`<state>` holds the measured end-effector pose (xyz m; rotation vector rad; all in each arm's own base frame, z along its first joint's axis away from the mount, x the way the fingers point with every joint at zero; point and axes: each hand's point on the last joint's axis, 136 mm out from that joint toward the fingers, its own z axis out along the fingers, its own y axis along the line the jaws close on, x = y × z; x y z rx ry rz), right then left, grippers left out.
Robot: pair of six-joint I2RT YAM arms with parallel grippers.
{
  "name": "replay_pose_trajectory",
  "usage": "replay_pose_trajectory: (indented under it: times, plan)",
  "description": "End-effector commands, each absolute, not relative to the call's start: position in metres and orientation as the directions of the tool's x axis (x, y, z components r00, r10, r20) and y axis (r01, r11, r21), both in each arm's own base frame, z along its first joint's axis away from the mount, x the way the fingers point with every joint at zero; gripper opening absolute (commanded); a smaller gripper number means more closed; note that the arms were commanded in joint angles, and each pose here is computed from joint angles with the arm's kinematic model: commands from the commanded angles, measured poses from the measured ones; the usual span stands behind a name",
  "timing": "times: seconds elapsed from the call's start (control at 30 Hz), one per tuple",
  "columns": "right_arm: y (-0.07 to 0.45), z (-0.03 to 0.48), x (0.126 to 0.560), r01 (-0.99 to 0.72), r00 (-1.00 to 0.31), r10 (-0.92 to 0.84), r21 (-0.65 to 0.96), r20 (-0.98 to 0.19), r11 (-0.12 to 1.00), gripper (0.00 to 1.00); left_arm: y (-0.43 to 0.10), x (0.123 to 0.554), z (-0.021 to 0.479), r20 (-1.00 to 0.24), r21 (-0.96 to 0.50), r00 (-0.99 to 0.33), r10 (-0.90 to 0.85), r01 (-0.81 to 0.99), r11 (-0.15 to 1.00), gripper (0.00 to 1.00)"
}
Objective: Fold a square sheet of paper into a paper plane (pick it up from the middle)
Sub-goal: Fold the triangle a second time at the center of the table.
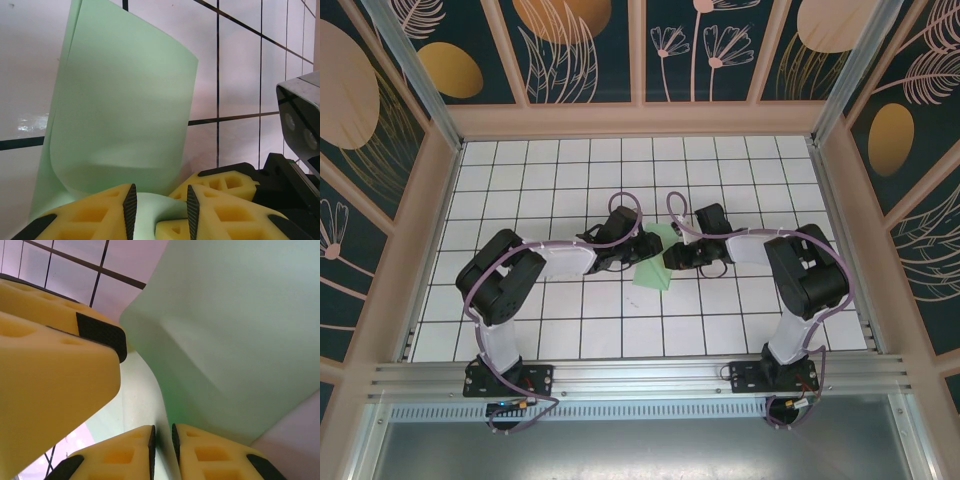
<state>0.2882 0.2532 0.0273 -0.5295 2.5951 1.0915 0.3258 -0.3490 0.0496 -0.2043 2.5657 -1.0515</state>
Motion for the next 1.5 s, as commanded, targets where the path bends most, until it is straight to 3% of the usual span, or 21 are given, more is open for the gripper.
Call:
replay_pose_trajectory:
  times: [0.0, 0.63, 0.93, 1.23, 1.47]
  plan:
    - [0.257, 0.043, 0.296, -0.456, -0.88, -0.208, 0.639, -0.426, 0.619, 0.21, -0.349, 0.329, 0.047, -0.274, -0.701, -0.92, -0.279, -0.007, 0.713, 0.35]
    - [0.251, 0.058, 0.286, -0.428, -0.895, -0.165, 0.691, -0.415, 0.583, 0.29, -0.346, 0.328, 0.035, -0.268, -0.68, -0.924, -0.273, -0.019, 0.733, 0.33]
    - [0.249, 0.053, 0.293, -0.418, -0.899, -0.165, 0.684, -0.405, 0.598, 0.09, -0.349, 0.329, 0.045, -0.287, -0.686, -0.924, -0.254, 0.013, 0.727, 0.34]
    - [0.249, 0.043, 0.298, -0.402, -0.907, -0.163, 0.685, -0.388, 0.608, 0.08, -0.349, 0.329, 0.077, -0.329, -0.711, -0.908, -0.258, 0.058, 0.701, 0.43]
    - [0.247, 0.037, 0.301, -0.399, -0.908, -0.162, 0.678, -0.386, 0.617, 0.07, -0.333, 0.307, 0.068, -0.299, -0.704, -0.922, -0.248, 0.037, 0.71, 0.38]
